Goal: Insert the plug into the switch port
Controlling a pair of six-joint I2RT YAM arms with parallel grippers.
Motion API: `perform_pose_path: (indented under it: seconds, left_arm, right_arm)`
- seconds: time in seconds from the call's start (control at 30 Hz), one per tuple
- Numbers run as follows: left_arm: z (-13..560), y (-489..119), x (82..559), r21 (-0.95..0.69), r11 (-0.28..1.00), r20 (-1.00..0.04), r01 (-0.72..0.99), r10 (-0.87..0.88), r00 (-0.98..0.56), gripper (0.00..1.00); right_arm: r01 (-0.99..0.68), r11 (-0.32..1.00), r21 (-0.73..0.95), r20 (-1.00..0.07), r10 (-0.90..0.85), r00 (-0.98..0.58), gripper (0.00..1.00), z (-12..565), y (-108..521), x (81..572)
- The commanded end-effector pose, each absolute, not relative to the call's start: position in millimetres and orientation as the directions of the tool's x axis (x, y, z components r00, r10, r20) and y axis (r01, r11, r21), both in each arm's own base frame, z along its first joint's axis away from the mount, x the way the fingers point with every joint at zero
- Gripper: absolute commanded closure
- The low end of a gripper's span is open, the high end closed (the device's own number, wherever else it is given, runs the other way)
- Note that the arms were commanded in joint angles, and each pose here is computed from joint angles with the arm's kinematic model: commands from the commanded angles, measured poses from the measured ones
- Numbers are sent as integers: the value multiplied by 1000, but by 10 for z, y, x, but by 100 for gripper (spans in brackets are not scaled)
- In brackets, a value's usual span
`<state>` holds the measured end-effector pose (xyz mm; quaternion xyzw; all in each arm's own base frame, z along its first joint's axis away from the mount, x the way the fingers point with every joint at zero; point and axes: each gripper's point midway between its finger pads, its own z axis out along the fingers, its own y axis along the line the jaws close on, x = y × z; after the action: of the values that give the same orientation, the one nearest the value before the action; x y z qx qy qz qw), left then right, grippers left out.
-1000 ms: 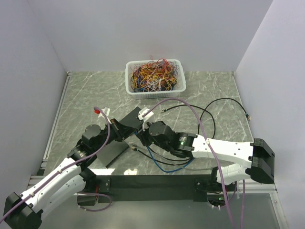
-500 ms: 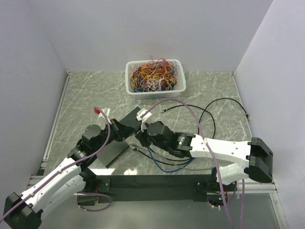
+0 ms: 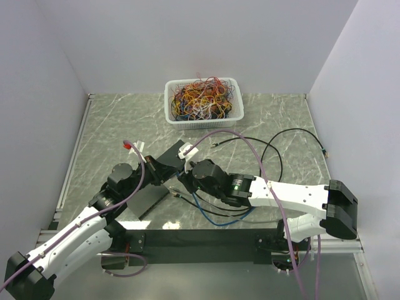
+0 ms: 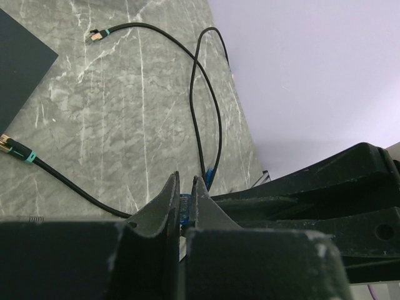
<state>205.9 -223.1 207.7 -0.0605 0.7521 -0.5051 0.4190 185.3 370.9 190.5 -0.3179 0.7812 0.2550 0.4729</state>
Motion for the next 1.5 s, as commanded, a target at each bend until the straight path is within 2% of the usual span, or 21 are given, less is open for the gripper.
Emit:
perform_pose_path:
  seconds: [0.0, 0.07, 0.1, 0.17, 0.2, 0.3, 0.4, 0.53, 0.7, 0.87, 1.03, 1.47]
  left_arm:
    - [2363, -2256, 2063, -806, 448, -589, 387, -533, -608, 99]
    - [2338, -2262, 2061, -803, 452, -591, 388, -526, -612, 97]
    - [2324, -2265, 2066, -802, 455, -592, 387, -523, -613, 87]
    - [2271, -2248, 2111, -791, 485, -604, 373, -518, -606, 75]
    - [2223, -2230, 2126, -785, 507, -607, 357, -512, -608, 64]
    - [2146, -2187, 2200, -761, 558, -628, 331, -503, -595, 51]
    - [2078, -2118, 2323, -718, 626, -666, 303, -490, -563, 39]
    - [2089, -1988, 2521, -663, 703, -715, 258, -492, -496, 32]
    - [2080, -1883, 2819, -625, 742, -750, 240, -487, -447, 29]
    - [1891, -1700, 3152, -663, 709, -717, 241, -509, -477, 31]
    - [1692, -1591, 3471, -634, 736, -741, 238, -490, -460, 31]
    - [1367, -1622, 3973, -642, 705, -749, 303, -489, -447, 35]
  right_arm:
    - [-742, 661, 112, -923, -208, -324, 91, 2082, 3773, 1864]
    - [-741, 663, 108, -920, -215, -327, 93, 2028, 3752, 1859]
    - [-737, 667, 108, -920, -214, -329, 96, 2015, 3735, 1868]
    - [-723, 682, 110, -910, -224, -350, 99, 1896, 3662, 1908]
    - [-715, 690, 114, -906, -223, -360, 100, 1859, 3627, 1929]
    - [-668, 734, 126, -878, -231, -419, 100, 1643, 3454, 2053]
    - [-612, 783, 111, -839, -256, -480, 100, 1423, 3253, 2199]
    - [-559, 824, 92, -793, -279, -542, 100, 1224, 3106, 2369]
    - [-526, 850, 41, -696, -353, -625, 100, 858, 3084, 2521]
    - [-529, 847, 41, -677, -367, -639, 100, 730, 3232, 2623]
    - [-546, 837, 36, -666, -387, -638, 100, 725, 3380, 2724]
    - [-564, 825, 6, -623, -439, -648, 100, 481, 3585, 2886]
